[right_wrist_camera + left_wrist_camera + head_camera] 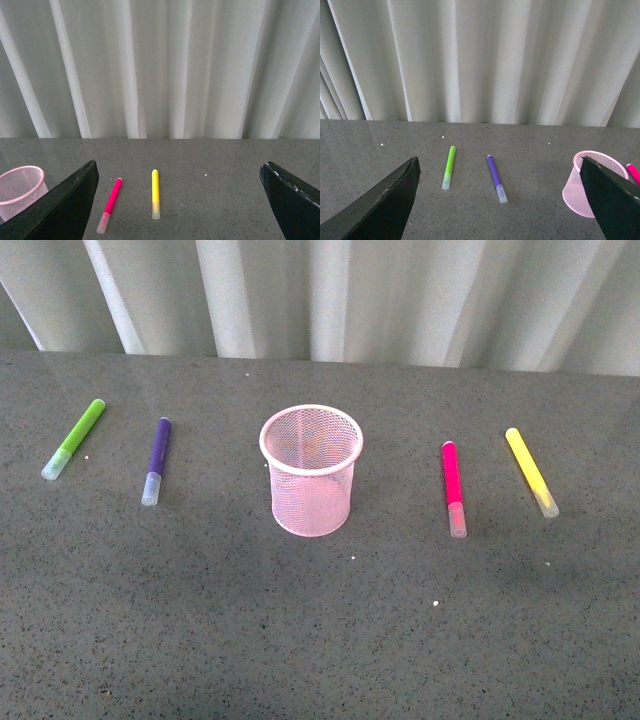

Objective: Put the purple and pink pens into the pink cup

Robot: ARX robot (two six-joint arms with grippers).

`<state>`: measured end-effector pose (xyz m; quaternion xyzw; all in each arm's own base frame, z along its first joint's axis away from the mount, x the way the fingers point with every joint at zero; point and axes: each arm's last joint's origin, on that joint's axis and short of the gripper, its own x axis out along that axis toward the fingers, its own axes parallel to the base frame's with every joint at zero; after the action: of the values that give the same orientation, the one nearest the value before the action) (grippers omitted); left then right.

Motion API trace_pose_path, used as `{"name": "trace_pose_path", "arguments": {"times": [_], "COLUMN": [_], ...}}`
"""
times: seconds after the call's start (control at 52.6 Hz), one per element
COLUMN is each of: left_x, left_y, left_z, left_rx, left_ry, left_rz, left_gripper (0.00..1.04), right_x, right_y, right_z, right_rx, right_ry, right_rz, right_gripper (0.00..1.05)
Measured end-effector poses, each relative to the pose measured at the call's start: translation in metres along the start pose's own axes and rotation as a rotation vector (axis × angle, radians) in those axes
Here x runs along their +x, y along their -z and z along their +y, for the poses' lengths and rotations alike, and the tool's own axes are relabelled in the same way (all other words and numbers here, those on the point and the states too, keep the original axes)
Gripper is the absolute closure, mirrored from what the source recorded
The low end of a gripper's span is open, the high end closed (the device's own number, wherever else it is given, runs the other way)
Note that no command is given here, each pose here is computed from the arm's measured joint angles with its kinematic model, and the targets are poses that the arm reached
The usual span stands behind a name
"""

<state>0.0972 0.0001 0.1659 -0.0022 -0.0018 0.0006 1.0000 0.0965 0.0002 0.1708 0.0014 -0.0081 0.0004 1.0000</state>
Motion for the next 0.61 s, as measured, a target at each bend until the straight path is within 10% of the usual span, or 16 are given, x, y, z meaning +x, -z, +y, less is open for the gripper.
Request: {"name": "trace_pose_path", "arguments": {"times": [0.608], "left_x": [0.0], "left_y": [0.0], "left_z": [0.0], "left_rx": [0.0], "left_ry": [0.0], "left_rz": [0.0], "left_gripper": [0.07], "right_x": [0.0], "right_y": [0.0], "right_z": [0.0], "right_rx": [0.0], "right_ry": [0.0], "right_rz": [0.0], "right_gripper": [0.07]}}
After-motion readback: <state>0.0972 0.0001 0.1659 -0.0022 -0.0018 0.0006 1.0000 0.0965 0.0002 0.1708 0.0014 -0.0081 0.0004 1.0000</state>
